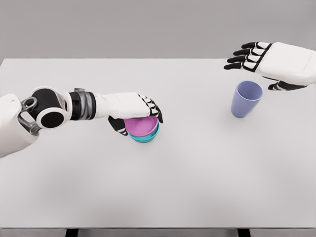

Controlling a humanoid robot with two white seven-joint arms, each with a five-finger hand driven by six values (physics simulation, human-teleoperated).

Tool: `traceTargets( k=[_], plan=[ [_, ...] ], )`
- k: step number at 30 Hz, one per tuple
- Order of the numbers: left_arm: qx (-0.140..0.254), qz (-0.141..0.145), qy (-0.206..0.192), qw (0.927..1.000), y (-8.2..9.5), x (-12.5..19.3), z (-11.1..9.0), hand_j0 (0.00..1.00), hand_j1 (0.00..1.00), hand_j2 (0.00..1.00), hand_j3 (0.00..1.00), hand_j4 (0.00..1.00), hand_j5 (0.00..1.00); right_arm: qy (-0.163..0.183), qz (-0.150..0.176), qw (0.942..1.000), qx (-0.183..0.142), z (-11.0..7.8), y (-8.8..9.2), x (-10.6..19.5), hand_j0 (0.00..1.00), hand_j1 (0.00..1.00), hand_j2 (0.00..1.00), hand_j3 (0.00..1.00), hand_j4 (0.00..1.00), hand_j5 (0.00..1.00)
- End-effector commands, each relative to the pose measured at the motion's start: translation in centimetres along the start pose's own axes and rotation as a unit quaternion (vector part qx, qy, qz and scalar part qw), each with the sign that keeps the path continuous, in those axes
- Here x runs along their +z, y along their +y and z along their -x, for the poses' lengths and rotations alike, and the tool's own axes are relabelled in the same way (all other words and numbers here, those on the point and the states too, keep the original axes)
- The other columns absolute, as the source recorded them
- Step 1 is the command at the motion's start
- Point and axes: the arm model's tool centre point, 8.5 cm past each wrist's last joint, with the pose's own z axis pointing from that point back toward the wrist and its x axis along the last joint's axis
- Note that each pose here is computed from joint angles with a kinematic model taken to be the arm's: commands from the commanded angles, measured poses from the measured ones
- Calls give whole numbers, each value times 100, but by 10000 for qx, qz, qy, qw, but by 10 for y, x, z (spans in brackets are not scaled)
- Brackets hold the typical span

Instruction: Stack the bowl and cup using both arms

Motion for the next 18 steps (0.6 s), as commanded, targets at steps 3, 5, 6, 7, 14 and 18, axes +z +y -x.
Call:
traceTargets(
  k=[3, 5, 6, 7, 14, 18],
  plan=[
    [33, 15, 20, 10000, -1, -1, 3, 74, 74, 74, 74, 74, 74, 5, 13, 10000, -21, 0, 0, 0, 100, 100, 100, 100, 100, 100],
    [46, 8, 1, 10000, -1, -3, 3, 74, 74, 74, 74, 74, 74, 5, 13, 10000, -21, 0, 0, 0, 100, 100, 100, 100, 100, 100],
    [51, 10, 7, 10000, -1, -3, 3, 74, 74, 74, 74, 74, 74, 5, 13, 10000, -21, 0, 0, 0, 100, 100, 100, 100, 100, 100],
    [51, 10, 6, 10000, -1, -3, 3, 74, 74, 74, 74, 74, 74, 5, 13, 10000, -21, 0, 0, 0, 100, 100, 100, 100, 100, 100],
    [0, 22, 24, 10000, -1, -4, 3, 75, 75, 75, 75, 75, 75, 9, 7, 10000, -18, 0, 0, 1, 100, 100, 100, 100, 100, 100],
    [0, 22, 24, 10000, -1, -4, 3, 88, 88, 88, 88, 88, 88, 9, 7, 10000, -18, 0, 0, 1, 100, 100, 100, 100, 100, 100]
  ],
)
